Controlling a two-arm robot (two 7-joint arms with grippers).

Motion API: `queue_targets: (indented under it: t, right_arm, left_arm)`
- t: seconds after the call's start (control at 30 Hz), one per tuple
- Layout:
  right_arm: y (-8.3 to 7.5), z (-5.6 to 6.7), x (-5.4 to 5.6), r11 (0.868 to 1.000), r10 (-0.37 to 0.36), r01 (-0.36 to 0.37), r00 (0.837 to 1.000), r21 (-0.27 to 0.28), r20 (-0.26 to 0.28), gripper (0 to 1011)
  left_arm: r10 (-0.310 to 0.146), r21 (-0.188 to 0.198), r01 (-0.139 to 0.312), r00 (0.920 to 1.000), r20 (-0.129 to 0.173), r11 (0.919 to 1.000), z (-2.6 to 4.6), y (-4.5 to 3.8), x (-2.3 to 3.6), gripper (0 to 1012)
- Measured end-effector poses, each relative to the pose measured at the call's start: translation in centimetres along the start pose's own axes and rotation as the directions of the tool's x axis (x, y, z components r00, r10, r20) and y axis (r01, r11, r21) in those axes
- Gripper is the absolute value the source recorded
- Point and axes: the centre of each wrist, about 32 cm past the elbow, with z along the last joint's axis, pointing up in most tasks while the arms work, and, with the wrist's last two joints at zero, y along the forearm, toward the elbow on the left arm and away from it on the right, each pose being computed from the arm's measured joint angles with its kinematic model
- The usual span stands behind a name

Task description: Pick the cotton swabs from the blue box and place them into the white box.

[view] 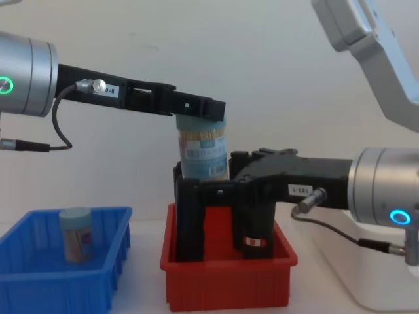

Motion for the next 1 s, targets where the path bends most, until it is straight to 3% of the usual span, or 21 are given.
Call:
queue_targets:
  t: [0.53,1.0]
  right_arm:
    - [1.7,0.7,0.5,1.0,-0.018,0.018,0.999,0.012,0.033,997]
    - [2.8,0.7,0.9,0.999,-0.028,0.028,0.999,0.015,0.027,635]
  left_arm:
    - [0.0,0.0,0.0,1.0,0.0,1.0,0.0,0.0,0.0,669]
    - [0.002,0.0,-0.002,1.0,0.0,1.0,0.0,0.01,0.01,669]
